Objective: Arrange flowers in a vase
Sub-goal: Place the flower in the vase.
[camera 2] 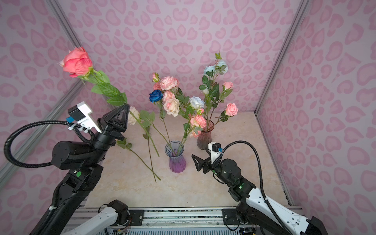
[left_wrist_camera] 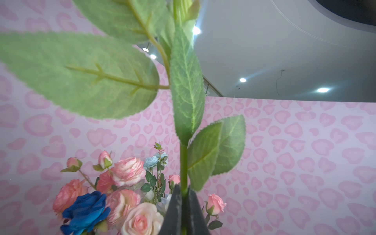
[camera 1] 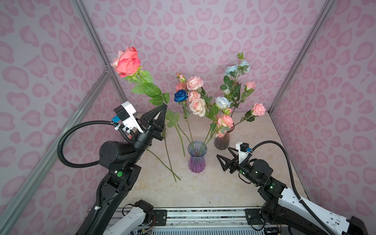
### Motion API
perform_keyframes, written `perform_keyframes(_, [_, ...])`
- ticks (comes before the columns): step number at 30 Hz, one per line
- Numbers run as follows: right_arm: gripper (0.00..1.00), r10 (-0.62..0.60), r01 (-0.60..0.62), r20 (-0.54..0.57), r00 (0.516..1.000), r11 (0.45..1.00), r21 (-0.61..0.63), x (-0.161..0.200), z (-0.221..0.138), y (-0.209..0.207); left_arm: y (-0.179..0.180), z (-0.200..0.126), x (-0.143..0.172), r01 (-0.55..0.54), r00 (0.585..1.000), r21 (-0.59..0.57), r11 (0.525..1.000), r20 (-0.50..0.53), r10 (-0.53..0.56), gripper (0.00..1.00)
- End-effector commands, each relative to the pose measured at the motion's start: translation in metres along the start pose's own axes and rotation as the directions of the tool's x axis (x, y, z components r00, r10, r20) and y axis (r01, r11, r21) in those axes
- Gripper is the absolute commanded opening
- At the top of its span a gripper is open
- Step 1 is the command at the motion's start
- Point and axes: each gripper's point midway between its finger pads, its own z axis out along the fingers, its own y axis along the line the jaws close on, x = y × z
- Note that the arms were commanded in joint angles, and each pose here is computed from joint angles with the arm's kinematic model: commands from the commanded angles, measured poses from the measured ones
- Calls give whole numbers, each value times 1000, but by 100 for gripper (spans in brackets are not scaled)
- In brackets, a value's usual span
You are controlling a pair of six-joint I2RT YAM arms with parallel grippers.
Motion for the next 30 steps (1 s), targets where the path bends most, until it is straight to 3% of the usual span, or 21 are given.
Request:
perform_keyframes(1, [93, 8, -8, 3, 1000, 1000, 26, 3, -3, -6, -16, 25, 0, -144, 987, 31, 989, 69, 142, 3])
perform_keyframes(4, [93, 7, -7, 18, 1000, 999, 36, 2, -8, -8, -17, 37, 32, -144, 990, 39, 989, 11, 143, 3])
perform_keyframes(12, [94, -5, 4, 21, 1000, 999, 53, 7, -15, -14, -12, 31, 112, -181, 973, 25, 983, -142, 183, 3])
perform_keyframes(20, [94, -8, 9, -18, 1000, 999, 32, 13, -5, -11, -2, 31, 150, -219, 951, 5, 976, -225, 215, 3])
perform_keyframes(22, [94, -5, 5, -14, 1000, 999, 37, 13, -5, -12, 1, 28, 162, -216, 942, 2, 976, -262, 209, 13])
perform_keyframes(30, [94, -17, 17, -16, 1000, 999, 46, 13, -9, -13, 18, -3, 205, -211, 897, -46, 976, -407, 175, 35])
